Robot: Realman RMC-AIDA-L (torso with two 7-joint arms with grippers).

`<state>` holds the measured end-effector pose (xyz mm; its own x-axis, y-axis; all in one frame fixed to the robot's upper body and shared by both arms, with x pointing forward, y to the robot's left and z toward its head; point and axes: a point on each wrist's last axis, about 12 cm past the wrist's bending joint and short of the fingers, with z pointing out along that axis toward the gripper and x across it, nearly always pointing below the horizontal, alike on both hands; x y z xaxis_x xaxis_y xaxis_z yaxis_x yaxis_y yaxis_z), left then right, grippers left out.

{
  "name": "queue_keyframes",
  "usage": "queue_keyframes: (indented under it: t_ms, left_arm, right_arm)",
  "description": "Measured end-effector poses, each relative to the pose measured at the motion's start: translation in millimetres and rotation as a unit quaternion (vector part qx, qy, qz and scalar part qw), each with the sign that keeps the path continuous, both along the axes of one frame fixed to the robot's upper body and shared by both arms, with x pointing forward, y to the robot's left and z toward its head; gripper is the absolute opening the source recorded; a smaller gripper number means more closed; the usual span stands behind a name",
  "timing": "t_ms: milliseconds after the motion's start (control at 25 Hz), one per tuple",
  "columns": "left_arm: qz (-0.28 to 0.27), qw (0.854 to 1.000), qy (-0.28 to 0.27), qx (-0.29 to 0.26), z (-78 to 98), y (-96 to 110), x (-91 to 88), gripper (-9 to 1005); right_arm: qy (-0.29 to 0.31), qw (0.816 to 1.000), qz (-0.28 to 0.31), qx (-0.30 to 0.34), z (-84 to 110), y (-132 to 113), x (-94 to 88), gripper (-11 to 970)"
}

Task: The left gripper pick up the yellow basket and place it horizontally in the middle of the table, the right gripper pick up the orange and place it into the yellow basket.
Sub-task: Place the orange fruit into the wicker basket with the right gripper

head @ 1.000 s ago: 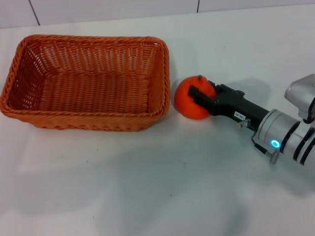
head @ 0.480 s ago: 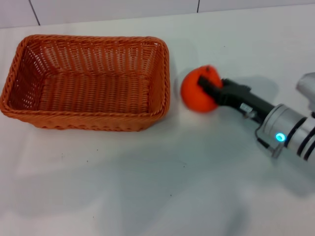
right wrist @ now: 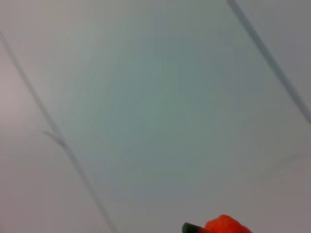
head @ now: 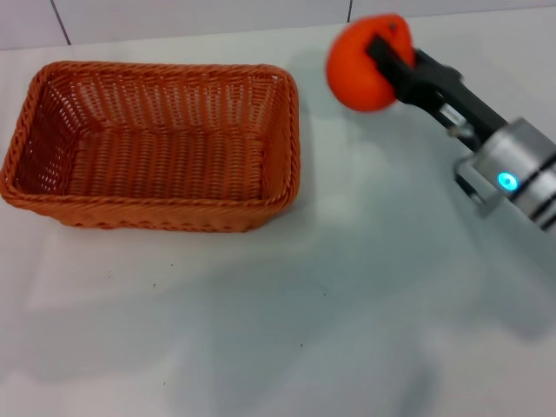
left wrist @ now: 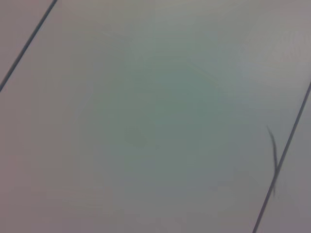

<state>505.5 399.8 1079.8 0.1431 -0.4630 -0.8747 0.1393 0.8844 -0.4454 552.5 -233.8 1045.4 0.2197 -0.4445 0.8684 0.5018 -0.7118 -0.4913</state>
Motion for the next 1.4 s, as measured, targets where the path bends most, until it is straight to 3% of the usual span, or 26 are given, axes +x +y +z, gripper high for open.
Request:
queue_keyframes:
  t_ms: [240, 520, 960, 1160, 1400]
  left_arm:
    - [0.007, 1.000, 0.003, 0.004, 0.1, 1, 2.0, 877]
    - [0.010, 1.000, 0.003, 0.002, 0.7, 2, 3.2, 877]
    - [0.005, 1.000, 0.001, 0.008, 1.7, -1, 6.2, 876]
    - [0.003, 1.000, -0.001, 0.010, 2.5, -3, 8.3, 876]
    - [0.002, 1.000, -0.002, 0.014, 2.3, -5, 9.5, 877]
  right_arm:
    - [-0.018, 0.995, 0.097, -0.001, 25.4, 49, 25.2, 323]
    - [-0.005, 0.977, 0.209, -0.032, 43.3, 97, 39.4, 263]
    - [0.003, 0.974, 0.228, -0.018, 47.4, 102, 38.3, 187]
    - [0.001, 0.975, 0.222, -0.014, 47.9, 101, 38.8, 214]
    - [0.001, 0.977, 0.214, -0.011, 48.2, 99, 40.3, 456]
